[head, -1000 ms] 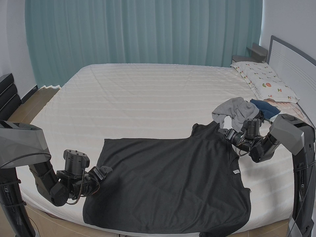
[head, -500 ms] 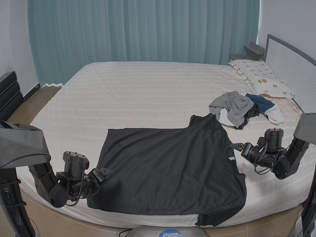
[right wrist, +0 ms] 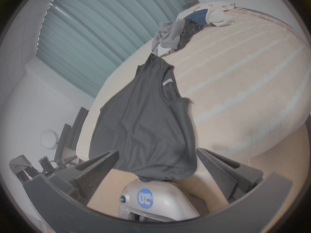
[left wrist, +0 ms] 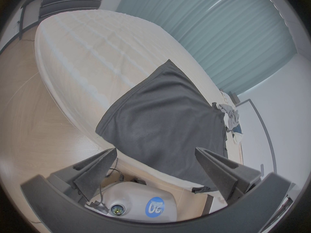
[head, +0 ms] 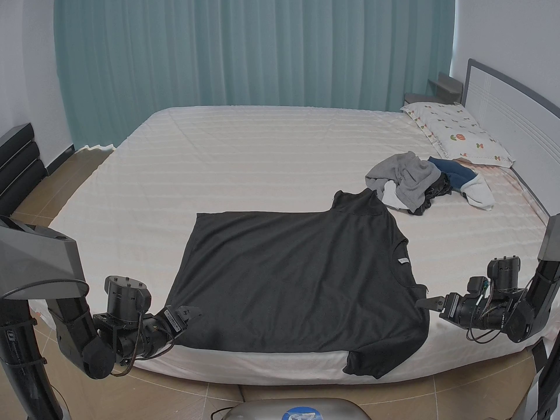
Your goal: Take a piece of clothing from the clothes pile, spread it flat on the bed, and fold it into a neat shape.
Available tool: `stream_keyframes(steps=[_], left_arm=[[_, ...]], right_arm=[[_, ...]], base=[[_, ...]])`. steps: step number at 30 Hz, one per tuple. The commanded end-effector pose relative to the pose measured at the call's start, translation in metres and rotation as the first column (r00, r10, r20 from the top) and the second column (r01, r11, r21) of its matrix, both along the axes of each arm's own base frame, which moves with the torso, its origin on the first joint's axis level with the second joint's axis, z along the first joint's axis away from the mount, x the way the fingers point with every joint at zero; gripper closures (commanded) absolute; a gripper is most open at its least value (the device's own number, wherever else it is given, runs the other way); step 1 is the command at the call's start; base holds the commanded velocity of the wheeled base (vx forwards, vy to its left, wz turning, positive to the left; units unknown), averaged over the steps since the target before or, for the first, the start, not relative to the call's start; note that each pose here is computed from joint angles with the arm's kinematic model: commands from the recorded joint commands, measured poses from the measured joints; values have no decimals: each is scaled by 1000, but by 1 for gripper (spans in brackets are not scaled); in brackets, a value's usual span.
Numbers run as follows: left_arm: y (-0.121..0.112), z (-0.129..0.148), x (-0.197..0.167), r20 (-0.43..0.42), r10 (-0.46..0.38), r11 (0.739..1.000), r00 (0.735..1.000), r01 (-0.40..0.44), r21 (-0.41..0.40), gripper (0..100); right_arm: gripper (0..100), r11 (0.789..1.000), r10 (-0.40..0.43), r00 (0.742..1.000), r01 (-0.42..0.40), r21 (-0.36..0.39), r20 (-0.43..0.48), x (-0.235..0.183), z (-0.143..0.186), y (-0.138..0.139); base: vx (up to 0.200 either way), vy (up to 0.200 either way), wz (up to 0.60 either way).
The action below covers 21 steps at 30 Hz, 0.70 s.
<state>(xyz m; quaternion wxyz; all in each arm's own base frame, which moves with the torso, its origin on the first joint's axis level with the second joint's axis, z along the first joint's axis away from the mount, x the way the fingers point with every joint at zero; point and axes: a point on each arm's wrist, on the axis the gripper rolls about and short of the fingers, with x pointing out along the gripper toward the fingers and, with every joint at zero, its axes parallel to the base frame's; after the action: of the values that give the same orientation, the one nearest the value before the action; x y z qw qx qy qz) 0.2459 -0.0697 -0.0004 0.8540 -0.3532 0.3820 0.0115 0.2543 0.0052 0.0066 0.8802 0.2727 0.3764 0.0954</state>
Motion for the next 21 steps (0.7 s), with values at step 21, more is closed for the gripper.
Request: stream_keyframes(steps=[21], left_arm=[[17,-1,3,-2,-28,996,1000,27,-80,0]], right_arm=[[0,996,-57,998,58,-71,6,44,-51,0]], base=[[0,0,0]])
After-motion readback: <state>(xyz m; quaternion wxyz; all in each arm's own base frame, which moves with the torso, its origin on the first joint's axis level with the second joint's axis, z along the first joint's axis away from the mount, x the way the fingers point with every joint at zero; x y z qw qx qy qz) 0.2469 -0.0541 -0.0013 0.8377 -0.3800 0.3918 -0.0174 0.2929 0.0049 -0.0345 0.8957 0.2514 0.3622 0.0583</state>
